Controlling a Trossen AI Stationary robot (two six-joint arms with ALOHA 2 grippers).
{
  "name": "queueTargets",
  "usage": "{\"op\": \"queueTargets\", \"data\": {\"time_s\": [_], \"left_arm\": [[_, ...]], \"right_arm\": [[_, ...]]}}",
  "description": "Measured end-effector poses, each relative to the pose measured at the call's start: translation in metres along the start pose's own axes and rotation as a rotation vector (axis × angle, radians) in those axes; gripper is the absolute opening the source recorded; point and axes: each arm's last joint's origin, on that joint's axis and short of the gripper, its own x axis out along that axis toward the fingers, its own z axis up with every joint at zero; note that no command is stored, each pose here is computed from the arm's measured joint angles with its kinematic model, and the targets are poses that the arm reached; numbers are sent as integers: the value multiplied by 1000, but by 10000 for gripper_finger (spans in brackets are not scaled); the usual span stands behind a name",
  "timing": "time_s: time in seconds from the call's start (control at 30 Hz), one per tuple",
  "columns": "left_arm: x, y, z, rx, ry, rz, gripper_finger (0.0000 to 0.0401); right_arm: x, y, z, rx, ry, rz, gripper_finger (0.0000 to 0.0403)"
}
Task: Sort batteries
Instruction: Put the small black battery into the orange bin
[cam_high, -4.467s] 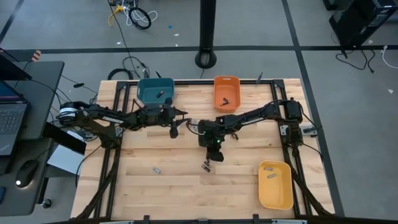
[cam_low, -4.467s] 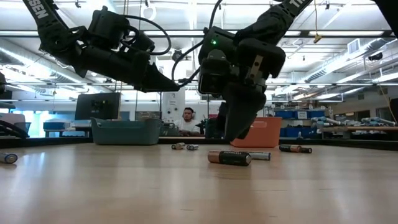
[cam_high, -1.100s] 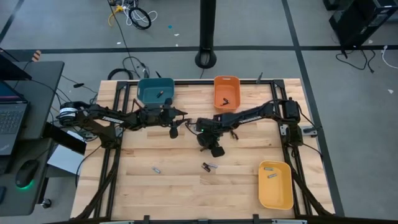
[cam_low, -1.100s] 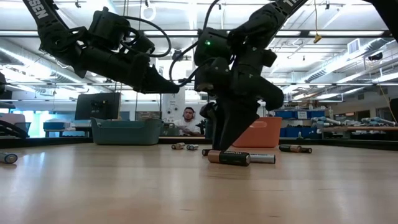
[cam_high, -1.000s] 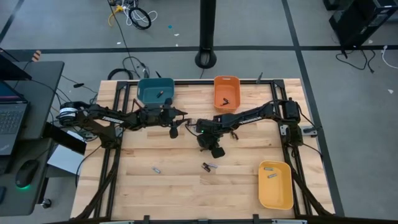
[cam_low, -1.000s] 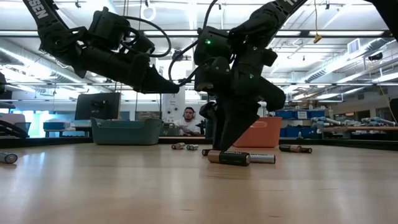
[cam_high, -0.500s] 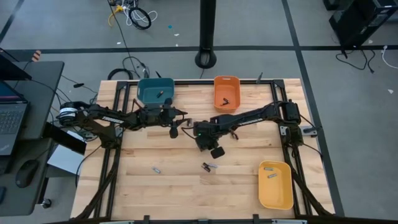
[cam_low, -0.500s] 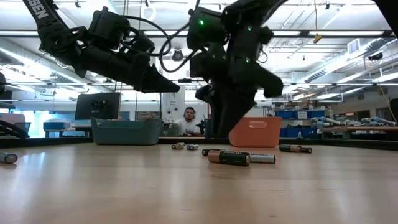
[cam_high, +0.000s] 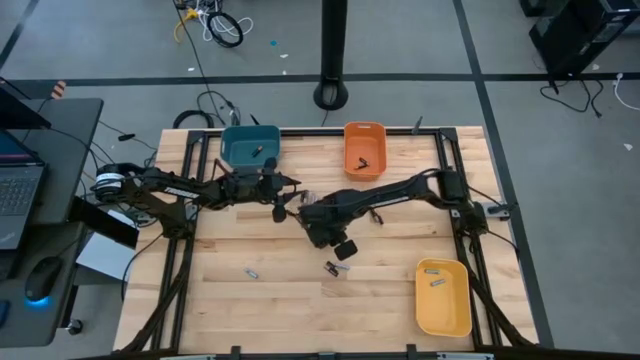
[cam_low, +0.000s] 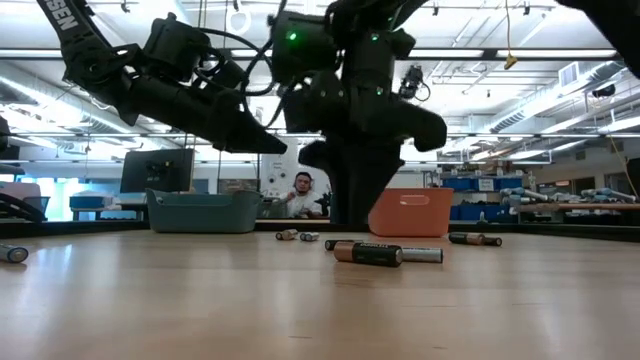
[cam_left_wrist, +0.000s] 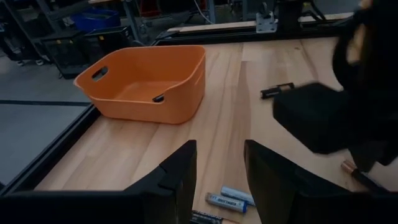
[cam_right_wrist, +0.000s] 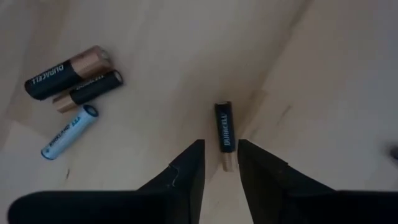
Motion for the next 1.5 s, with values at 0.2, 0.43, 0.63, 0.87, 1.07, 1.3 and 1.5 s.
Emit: {"op": "queueTargets", "data": {"time_s": [0.2,0.43,0.63,0.87,1.07,1.3,1.5], "left_arm": [[0,0,-1,1,10,6,142],[0,0,-1,12,9,6,142],[0,0,-1,15,15,6,142],[0,0,-1,15,15,-3,142],[-1,0,-1,15,15,-5,142],[-7,1,8,18,-19,-2,142],[-16,3,19,19,-67,4,142]], "right_arm": [[10,-2,4,-21,36,17,107],[13,-5,3,-47,27,-2,95],[24,-5,-5,-49,7,-7,57],[31,-4,-9,-50,14,-5,57],[22,-8,-11,-41,1,-16,43],[-5,-10,-16,-6,-21,-41,42],[-25,-7,-19,10,-25,-73,42]]}}
